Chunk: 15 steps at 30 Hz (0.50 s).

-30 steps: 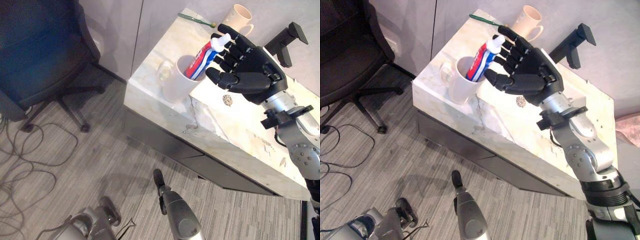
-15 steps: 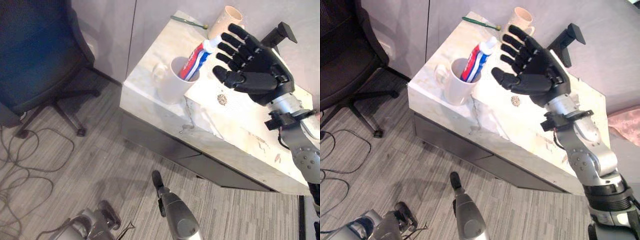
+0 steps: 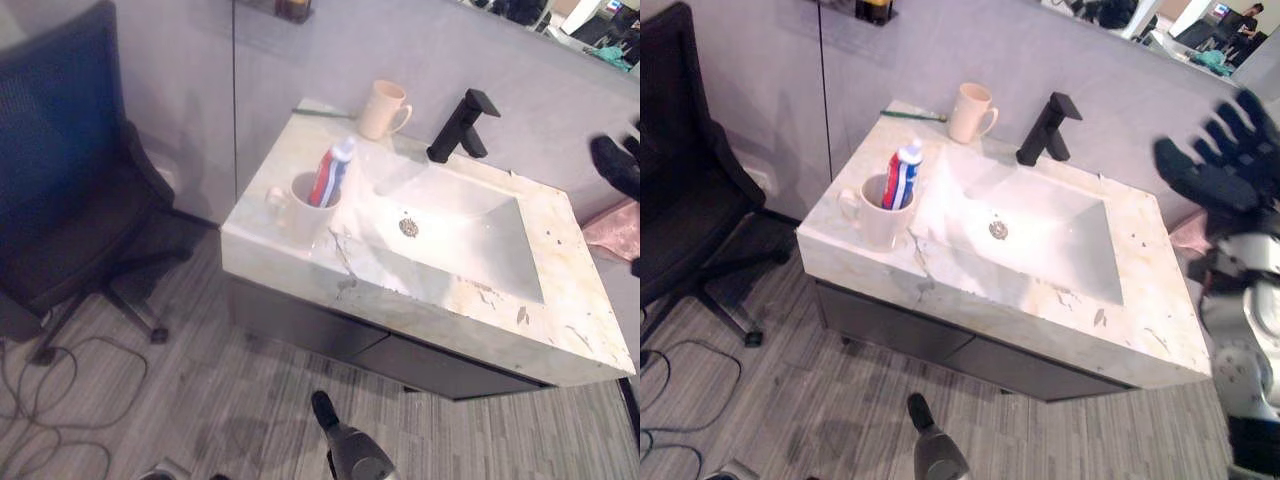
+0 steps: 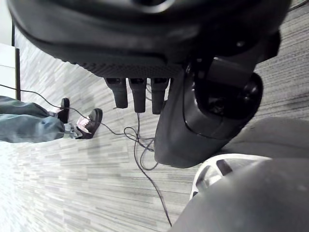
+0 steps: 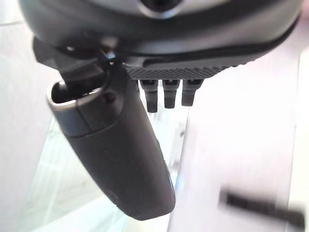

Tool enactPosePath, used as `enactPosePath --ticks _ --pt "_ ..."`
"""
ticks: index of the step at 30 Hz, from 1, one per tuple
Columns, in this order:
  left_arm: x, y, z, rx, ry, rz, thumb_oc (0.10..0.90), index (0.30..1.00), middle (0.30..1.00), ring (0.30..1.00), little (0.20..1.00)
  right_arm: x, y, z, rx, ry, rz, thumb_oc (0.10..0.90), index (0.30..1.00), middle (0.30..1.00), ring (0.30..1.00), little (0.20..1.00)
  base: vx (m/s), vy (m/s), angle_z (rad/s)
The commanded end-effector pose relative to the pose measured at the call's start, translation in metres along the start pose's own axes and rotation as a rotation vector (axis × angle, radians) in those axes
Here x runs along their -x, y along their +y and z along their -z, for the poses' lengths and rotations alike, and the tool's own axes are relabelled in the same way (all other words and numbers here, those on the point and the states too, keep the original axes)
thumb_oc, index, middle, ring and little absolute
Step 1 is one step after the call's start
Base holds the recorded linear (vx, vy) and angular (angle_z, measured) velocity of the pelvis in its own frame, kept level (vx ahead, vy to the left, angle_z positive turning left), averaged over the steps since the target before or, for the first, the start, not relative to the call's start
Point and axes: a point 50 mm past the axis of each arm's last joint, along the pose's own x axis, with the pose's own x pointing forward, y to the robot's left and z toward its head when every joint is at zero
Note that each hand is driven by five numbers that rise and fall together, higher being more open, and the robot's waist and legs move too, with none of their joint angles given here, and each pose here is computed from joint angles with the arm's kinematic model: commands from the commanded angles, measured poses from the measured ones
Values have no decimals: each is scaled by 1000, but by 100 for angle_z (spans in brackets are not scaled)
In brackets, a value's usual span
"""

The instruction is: Organize the bathroom.

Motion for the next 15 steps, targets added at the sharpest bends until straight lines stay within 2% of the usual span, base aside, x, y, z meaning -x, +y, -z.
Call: enactPosePath --ticks 1,2,3,5,6,10,11,12,13,14,15 --pt "17 -57 -20 113 -58 337 800 900 900 900 900 -3 -77 -31 268 -180 437 800 900 900 900 900 56 51 1" --pt "17 -58 -19 111 -60 341 800 900 900 900 900 -1 -83 -29 287 -168 457 800 900 900 900 900 55 41 -2" --pt "15 -61 -18 134 -70 356 800 900 900 900 900 12 -109 -16 358 -103 570 800 900 900 900 900 44 32 -6" --pt "14 -62 -18 150 -88 373 800 900 900 900 900 18 -119 -12 378 -71 615 800 900 900 900 900 38 36 -4" --pt "11 -66 -15 170 -98 391 800 900 900 900 900 38 -138 7 392 27 741 800 900 900 900 900 34 43 0" --pt "4 -66 -8 170 -103 380 800 900 900 900 900 67 -158 33 368 139 888 800 900 900 900 900 23 28 -2" --pt "-1 -69 -2 161 -117 382 800 900 900 900 900 93 -167 59 279 241 1025 800 900 900 900 900 20 37 -4" --pt "-3 -69 0 163 -124 381 800 900 900 900 900 104 -168 69 239 274 1073 800 900 900 900 900 24 41 5" --pt "-6 -70 2 163 -138 372 800 900 900 900 900 131 -170 91 208 363 1175 800 900 900 900 900 11 18 6" --pt "-6 -70 3 158 -143 371 800 900 900 900 900 139 -170 99 208 399 1204 800 900 900 900 900 5 29 12" --pt "-8 -70 4 147 -163 370 800 900 900 900 900 167 -168 120 206 508 1272 800 900 900 900 900 -1 25 14"
